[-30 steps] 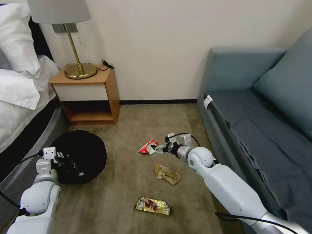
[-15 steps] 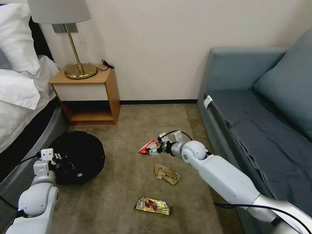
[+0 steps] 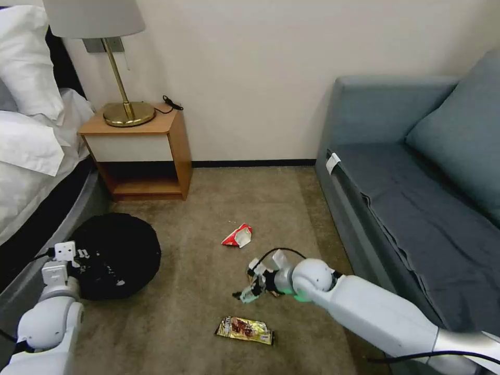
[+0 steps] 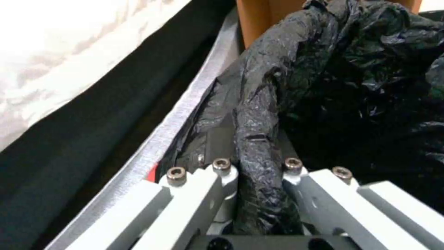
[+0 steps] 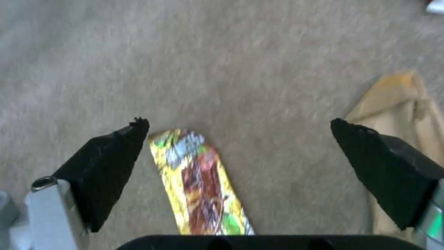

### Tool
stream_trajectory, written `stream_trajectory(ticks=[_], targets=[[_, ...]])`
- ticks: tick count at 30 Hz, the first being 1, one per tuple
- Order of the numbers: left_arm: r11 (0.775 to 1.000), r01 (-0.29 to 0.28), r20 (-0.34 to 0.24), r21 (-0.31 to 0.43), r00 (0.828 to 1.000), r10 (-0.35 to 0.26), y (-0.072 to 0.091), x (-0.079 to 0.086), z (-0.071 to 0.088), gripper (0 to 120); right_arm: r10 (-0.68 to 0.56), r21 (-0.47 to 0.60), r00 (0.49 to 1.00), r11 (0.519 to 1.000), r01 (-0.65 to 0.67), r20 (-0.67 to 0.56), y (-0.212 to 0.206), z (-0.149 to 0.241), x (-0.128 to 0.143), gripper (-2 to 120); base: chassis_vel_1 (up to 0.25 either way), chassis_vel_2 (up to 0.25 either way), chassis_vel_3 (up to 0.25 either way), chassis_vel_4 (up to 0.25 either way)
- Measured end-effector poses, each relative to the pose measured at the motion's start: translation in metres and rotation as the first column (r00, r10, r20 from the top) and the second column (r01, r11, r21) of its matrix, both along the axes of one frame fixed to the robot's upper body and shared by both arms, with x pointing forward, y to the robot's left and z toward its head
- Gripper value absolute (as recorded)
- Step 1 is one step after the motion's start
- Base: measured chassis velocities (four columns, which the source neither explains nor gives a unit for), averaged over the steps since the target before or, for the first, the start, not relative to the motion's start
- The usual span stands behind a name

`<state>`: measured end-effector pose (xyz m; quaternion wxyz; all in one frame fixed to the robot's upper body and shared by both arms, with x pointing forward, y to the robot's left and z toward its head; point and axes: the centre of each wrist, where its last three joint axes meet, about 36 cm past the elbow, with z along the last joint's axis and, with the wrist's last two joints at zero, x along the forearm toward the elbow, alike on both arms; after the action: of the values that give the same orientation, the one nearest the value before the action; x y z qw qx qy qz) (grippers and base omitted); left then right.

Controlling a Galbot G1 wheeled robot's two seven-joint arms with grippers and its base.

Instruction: Pick up the trash bin, then pick up the garbage on the floor and place it into the trash bin.

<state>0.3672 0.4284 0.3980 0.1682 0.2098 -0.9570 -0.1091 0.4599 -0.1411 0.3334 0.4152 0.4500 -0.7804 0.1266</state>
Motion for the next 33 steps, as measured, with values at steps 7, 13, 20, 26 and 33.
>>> stream_trajectory(ticks=[7,13,20,26,33], targets=[[1.000,-0.006,-0.013,-0.007,1.000,0.006,-0.001,-0.005,-0.005,4,0.062,-0.063,0.998,0.996,-0.062,-0.002,-0.002,-0.035,-0.023,100,0.000,0.000,0.000,0.000],[1.000,-0.004,-0.018,-0.008,1.000,0.004,-0.004,-0.008,-0.007,4,0.088,-0.087,0.996,0.992,-0.088,-0.003,0.003,-0.052,-0.029,100,0.000,0.000,0.000,0.000],[1.000,0.011,-0.017,-0.007,1.000,-0.011,-0.015,-0.011,-0.007,4,0.129,-0.112,0.992,0.985,-0.129,0.000,0.012,-0.067,-0.024,100,0.000,0.000,0.000,0.000],[1.000,0.018,-0.015,-0.002,1.000,-0.018,-0.020,-0.012,-0.006,4,0.162,-0.129,0.987,0.978,-0.162,-0.006,0.023,-0.077,-0.019,100,0.000,0.000,0.000,0.000],[1.000,0.020,-0.013,0.008,1.000,-0.020,-0.019,-0.014,-0.002,4,0.188,-0.153,0.982,0.971,-0.186,-0.001,0.032,-0.091,-0.017,100,0.000,0.000,0.000,0.000]])
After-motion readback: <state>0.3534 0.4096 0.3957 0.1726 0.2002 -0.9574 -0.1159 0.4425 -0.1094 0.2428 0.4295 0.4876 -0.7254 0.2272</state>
